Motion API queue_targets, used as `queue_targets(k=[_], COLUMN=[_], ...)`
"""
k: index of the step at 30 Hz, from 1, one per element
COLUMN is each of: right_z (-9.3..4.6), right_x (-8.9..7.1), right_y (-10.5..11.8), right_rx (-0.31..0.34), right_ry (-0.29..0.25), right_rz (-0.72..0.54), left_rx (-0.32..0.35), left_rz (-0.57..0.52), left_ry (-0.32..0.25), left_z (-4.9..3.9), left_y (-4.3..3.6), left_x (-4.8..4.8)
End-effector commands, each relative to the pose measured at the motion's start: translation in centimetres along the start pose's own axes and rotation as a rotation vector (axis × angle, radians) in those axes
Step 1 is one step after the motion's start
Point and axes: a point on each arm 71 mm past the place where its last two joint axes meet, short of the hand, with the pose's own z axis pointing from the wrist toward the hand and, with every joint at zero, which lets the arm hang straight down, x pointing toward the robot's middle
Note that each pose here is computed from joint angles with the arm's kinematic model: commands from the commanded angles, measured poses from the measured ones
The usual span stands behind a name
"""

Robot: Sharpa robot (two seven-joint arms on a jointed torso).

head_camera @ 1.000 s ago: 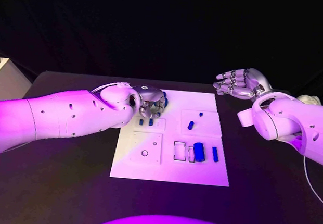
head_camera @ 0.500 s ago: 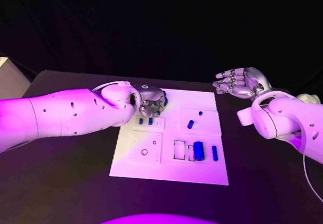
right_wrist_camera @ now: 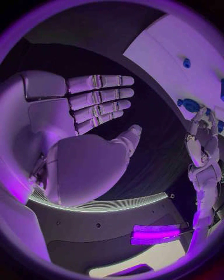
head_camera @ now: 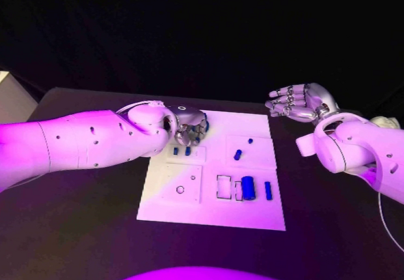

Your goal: Assemble the parts on the task board

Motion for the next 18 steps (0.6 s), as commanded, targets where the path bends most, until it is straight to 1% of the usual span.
queue_targets(k=[1,10,18], right_z=[-0.03,-0.03,-0.02], right_x=[0.15,0.13,0.14], right_y=[0.11,0.11,0.12], right_rx=[-0.012,-0.012,-0.012], right_ry=[0.014,0.013,0.014], right_rz=[0.001,0.001,0.001], left_rx=[0.017,0.024,0.042], left_rz=[-0.009,-0.015,-0.031], left_ry=[0.016,-0.022,-0.083], left_z=[0.07,0.01,-0.22], left_y=[-0.23,-0.25,-0.27], left_x=[0.08,-0.19,-0.64])
